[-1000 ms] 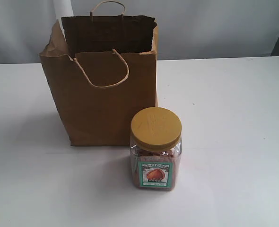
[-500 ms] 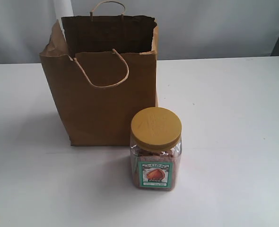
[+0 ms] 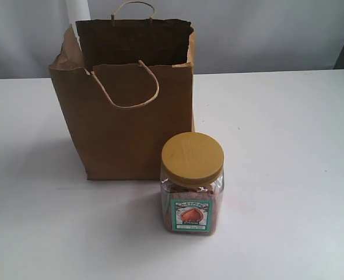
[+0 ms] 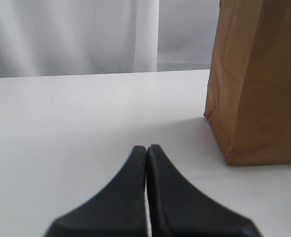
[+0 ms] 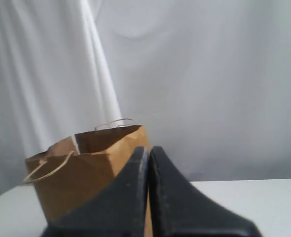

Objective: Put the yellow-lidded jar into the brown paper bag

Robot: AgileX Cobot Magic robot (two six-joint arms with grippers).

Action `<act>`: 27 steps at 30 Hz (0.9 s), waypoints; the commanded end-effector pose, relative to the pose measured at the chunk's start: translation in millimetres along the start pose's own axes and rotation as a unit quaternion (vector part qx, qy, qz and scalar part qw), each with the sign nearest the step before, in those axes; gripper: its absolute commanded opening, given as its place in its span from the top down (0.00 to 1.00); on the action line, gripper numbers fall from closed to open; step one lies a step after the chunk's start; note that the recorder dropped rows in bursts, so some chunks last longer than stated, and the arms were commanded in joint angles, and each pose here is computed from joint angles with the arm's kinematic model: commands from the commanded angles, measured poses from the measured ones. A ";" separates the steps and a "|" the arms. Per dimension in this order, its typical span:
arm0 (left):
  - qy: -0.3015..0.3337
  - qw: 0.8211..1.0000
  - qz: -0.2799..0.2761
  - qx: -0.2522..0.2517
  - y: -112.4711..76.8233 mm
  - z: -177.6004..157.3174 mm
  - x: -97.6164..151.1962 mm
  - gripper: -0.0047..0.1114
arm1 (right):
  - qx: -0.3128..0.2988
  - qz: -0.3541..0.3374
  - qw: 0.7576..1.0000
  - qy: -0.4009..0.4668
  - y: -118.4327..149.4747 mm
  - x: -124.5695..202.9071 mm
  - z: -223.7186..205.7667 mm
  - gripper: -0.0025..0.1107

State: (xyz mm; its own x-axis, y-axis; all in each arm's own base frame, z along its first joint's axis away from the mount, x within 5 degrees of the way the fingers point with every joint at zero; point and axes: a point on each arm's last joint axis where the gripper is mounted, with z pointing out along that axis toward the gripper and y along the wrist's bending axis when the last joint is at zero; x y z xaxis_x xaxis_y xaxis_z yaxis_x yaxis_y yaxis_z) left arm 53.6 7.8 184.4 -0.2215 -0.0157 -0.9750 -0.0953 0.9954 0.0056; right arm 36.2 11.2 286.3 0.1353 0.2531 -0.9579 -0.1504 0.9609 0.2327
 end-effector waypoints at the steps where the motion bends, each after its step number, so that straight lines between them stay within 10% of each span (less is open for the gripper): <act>1: 0.000 1.000 -0.003 0.002 -0.3 0.0 -0.7 0.95 | -0.030 -0.062 0.994 0.085 16.1 -30.4 6.0 0.98; 9: 0.000 1.000 -0.003 0.002 -0.3 0.0 -0.7 0.95 | -0.027 -0.122 0.923 0.364 16.8 -59.6 64.8 0.98; 18: 0.000 1.000 -0.003 0.002 -0.3 0.0 -0.7 0.95 | -0.050 -0.062 0.838 0.539 10.2 -44.1 154.3 0.98; 27: 0.000 1.000 -0.003 0.002 -0.3 0.0 -0.7 0.95 | -0.071 -0.119 0.766 0.628 58.8 -21.8 224.3 0.98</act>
State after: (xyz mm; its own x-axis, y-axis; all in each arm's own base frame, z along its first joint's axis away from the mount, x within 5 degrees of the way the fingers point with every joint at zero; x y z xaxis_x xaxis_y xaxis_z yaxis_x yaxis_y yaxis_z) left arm 53.6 7.8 184.4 -0.2215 -0.0157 -0.9750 -0.0953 0.9954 0.0056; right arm 236.6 72.0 354.5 -0.8590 -0.3117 -0.4062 -0.3718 0.9252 0.0764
